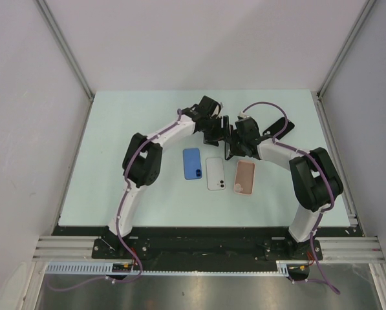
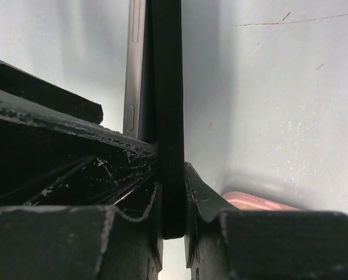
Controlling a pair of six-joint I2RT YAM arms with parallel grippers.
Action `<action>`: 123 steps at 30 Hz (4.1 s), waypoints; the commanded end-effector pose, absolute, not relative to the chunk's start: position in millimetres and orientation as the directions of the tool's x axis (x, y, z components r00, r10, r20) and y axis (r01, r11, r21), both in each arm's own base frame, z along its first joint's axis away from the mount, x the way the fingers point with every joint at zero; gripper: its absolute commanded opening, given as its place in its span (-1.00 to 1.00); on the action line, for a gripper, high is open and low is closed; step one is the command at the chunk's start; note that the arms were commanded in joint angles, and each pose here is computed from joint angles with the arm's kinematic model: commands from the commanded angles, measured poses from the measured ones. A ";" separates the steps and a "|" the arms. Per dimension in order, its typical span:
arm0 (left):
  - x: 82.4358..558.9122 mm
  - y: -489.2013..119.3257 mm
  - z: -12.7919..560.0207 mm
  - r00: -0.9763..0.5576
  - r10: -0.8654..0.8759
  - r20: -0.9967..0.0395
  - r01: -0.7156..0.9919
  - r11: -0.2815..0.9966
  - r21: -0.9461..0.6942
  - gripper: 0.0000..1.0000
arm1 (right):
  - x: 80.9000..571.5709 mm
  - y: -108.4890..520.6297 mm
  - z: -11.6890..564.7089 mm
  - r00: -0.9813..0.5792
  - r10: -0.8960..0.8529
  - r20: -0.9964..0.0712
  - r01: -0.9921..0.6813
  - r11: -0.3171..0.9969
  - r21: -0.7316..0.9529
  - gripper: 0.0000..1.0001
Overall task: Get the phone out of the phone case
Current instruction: Remove the phone case from the phone, then place the phone case at the center of the board, then place the phone at the center of the board, then reset both arms
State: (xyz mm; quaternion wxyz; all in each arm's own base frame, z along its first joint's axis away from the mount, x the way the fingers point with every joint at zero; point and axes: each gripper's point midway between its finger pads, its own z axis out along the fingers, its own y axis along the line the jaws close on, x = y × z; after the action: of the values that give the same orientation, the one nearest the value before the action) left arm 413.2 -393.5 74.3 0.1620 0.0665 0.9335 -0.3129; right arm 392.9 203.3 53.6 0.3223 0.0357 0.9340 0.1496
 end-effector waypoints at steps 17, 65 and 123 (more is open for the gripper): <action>419.4 -364.5 42.2 -0.905 0.104 -0.413 0.216 0.948 -0.233 -0.18 | 410.6 233.4 94.8 -0.707 0.204 -0.677 -0.083 0.926 0.367 -1.00; 501.2 -360.1 147.0 -0.848 -0.271 -0.456 0.280 0.501 -0.819 -0.96 | 492.4 145.5 90.6 -0.655 0.561 -0.506 0.050 0.701 0.711 -0.51; 227.7 -177.5 132.3 -0.799 -0.073 -0.597 0.200 0.904 -0.378 0.99 | 231.1 49.3 121.5 -0.603 0.446 -0.662 0.394 0.887 0.239 0.95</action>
State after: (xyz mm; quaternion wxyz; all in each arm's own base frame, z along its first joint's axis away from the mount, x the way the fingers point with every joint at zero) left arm 229.6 -172.9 122.6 0.3073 0.0287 0.9298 -0.2008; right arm 229.7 53.0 117.7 0.3667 0.2229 0.9024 0.0392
